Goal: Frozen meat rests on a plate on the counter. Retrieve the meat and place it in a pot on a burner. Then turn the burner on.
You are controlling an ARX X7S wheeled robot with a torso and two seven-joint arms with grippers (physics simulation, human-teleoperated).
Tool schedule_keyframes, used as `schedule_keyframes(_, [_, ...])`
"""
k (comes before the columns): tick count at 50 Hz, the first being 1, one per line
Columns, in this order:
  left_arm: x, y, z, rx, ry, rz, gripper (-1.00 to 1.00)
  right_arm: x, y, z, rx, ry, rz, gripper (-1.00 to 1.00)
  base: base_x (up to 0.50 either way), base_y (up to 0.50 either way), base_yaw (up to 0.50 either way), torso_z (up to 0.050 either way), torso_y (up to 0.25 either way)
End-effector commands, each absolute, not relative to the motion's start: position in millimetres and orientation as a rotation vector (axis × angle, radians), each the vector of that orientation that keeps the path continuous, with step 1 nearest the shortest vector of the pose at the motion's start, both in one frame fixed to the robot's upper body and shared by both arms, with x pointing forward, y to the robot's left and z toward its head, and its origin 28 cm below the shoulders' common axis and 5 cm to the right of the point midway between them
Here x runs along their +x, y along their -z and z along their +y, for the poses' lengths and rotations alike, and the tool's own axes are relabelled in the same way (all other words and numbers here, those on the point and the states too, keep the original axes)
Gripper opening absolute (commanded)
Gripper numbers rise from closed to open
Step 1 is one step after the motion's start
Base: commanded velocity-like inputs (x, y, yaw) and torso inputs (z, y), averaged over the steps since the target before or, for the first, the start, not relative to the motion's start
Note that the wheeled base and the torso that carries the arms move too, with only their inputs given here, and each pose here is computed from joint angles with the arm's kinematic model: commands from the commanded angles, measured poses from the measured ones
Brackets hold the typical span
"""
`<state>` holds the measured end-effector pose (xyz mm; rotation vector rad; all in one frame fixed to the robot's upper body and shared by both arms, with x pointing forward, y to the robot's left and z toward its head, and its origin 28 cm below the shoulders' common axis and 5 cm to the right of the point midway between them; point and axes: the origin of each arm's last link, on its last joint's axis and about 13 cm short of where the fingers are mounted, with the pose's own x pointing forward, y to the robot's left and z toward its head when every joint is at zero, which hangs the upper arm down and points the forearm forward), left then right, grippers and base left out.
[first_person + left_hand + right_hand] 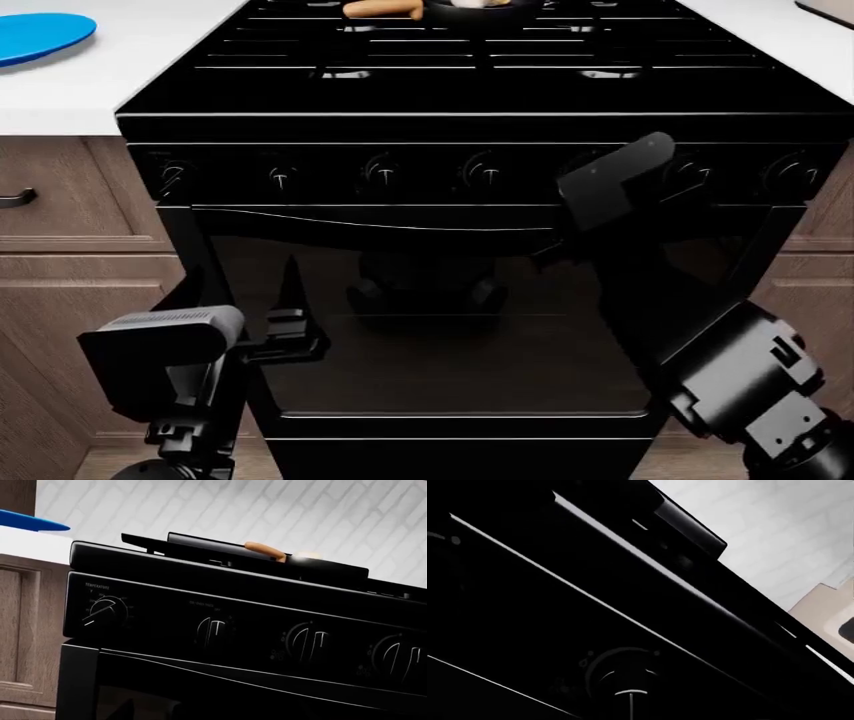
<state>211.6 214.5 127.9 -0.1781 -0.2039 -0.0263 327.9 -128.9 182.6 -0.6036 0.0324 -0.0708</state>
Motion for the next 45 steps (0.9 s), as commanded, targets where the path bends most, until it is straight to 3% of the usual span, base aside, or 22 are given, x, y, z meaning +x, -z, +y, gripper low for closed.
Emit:
schedule_keyframes(1, [211,-127,215,-0.180,0.026,-0.202,1.00,331,-194,-129,-0.672,0.094,-0.035,-1.00,0.00,0.00,0.00,0.000,0.000])
schedule_keyframes(19, [210,-128,215,-0.182,0.026,-0.203,1.00,331,-198,-129,-0.653,0.099,-0.035,-1.00,0.00,0.00,0.00,0.001,0.001])
schedule_keyframes(20, [210,-128,215,-0.182,0.026,-0.204,1.00,330,-198,-129,-0.647,0.099,-0.033,1.00,0.00,0.00,0.00,0.000,0.000])
schedule_keyframes(45, [205,-132,213,-0.175,0.038,-0.217,1.00,286,-222,-125,-0.573,0.071,-0.074,1.00,0.00,0.00,0.00,0.000,0.000])
